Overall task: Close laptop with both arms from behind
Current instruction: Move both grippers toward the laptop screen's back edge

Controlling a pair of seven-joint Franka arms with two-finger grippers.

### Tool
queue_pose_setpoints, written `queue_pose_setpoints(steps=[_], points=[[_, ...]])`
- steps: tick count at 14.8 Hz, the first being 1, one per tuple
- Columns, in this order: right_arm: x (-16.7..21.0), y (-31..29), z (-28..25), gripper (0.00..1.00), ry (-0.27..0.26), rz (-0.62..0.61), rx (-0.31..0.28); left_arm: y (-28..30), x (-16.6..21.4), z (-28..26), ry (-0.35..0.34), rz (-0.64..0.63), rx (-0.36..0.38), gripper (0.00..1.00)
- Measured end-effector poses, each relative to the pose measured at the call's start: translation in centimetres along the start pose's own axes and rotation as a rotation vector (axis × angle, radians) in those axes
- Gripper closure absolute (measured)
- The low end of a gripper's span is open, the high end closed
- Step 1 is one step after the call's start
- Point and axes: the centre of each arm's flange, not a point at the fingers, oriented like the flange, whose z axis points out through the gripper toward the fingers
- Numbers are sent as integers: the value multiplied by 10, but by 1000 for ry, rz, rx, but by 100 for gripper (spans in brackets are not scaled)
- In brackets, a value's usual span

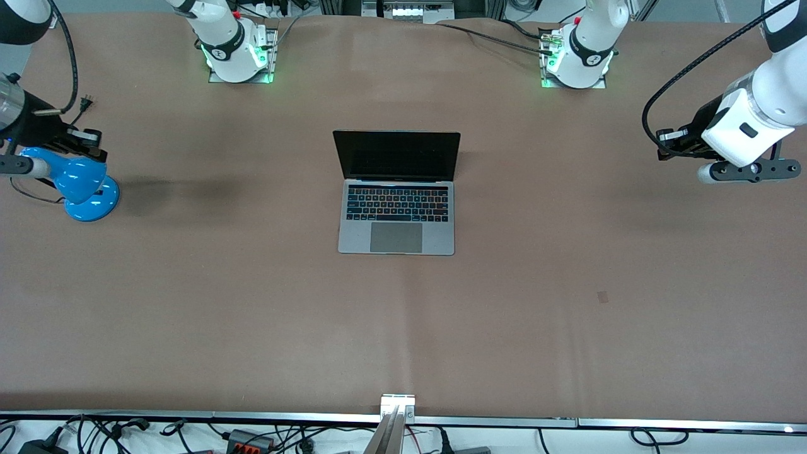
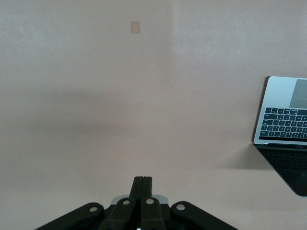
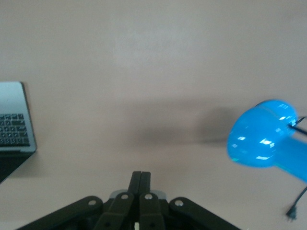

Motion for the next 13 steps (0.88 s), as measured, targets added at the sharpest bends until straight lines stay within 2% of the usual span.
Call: queue_pose_setpoints(steps=[3, 7, 11, 13], points=[[5, -25, 27, 99, -74, -27, 9, 3, -4, 3, -39, 4, -10, 99], [6, -77, 65, 99, -156, -108, -3, 27, -12, 19, -127, 33, -151, 98], [-14, -136, 109, 99, -261, -132, 88, 102, -29, 57, -169, 144, -184, 99], [-26, -164, 125, 99, -294, -140, 97, 137, -46, 92, -170, 164, -227, 99]])
